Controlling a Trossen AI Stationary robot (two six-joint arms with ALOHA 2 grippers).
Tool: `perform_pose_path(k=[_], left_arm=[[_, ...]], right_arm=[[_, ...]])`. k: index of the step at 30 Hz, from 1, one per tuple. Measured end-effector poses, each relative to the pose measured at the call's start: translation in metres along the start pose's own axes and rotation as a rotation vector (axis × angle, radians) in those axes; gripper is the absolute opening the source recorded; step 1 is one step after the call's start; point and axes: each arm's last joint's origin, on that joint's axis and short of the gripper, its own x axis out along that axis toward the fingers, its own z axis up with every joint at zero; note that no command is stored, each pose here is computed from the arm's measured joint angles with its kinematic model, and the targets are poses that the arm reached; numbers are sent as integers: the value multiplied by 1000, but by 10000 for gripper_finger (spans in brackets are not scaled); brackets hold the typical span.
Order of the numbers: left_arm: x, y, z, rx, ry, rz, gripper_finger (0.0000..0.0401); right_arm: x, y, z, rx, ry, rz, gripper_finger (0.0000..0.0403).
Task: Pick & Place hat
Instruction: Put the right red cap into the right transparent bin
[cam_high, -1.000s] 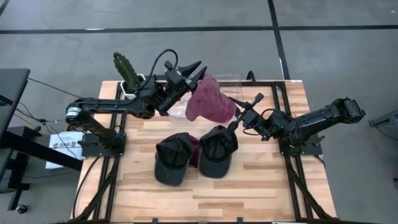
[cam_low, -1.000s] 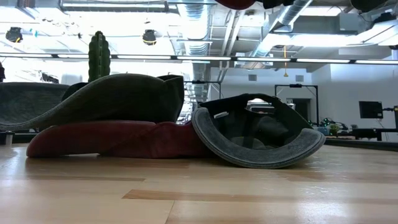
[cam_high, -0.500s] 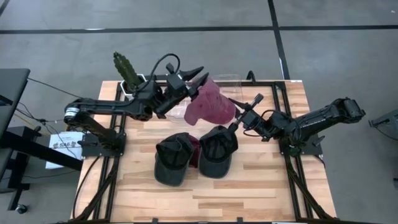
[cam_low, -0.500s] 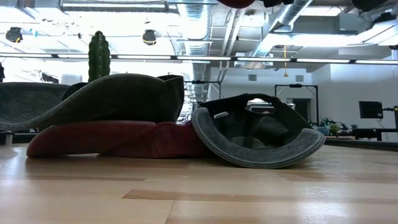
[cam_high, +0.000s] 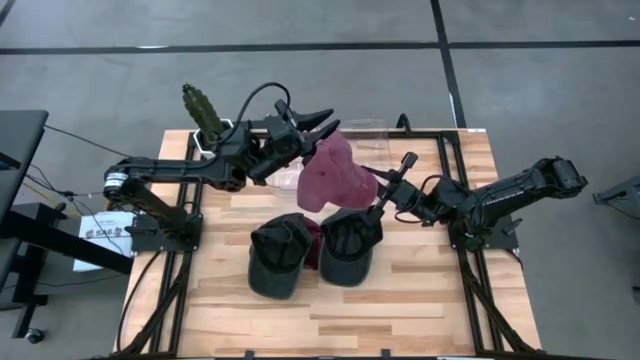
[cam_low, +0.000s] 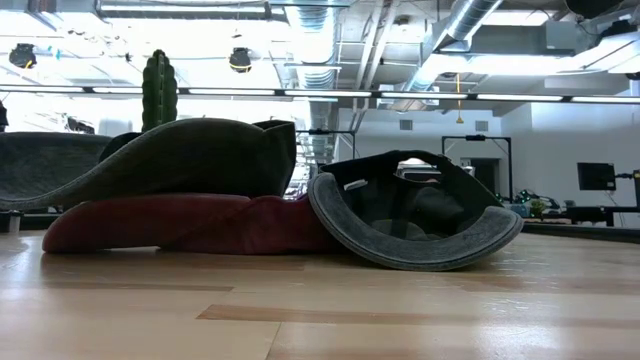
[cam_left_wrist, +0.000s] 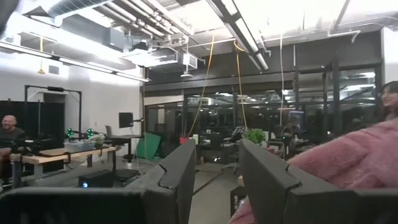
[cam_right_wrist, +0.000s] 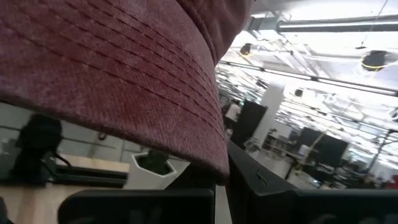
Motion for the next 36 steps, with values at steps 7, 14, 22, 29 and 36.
perform_pose_path(k=[7,14,22,29,36], left_arm=[[2,-3,-6,3,7,-15,122],[5,1,-11,92,19,-1,122],[13,29,-5,99,-81,101,122],[19,57,-4,86,-159,162,122],[28,71,-19,83,-169,204,122]], right_arm=[[3,-5,-4,13,29,-41,1],[9,-20,-2,72,-21,-144,1],[17,-29,-13,198,-20,-134,1],[23,-35,-24,262,29,-131,1],[25,-38,-32,271,78,-146,1]])
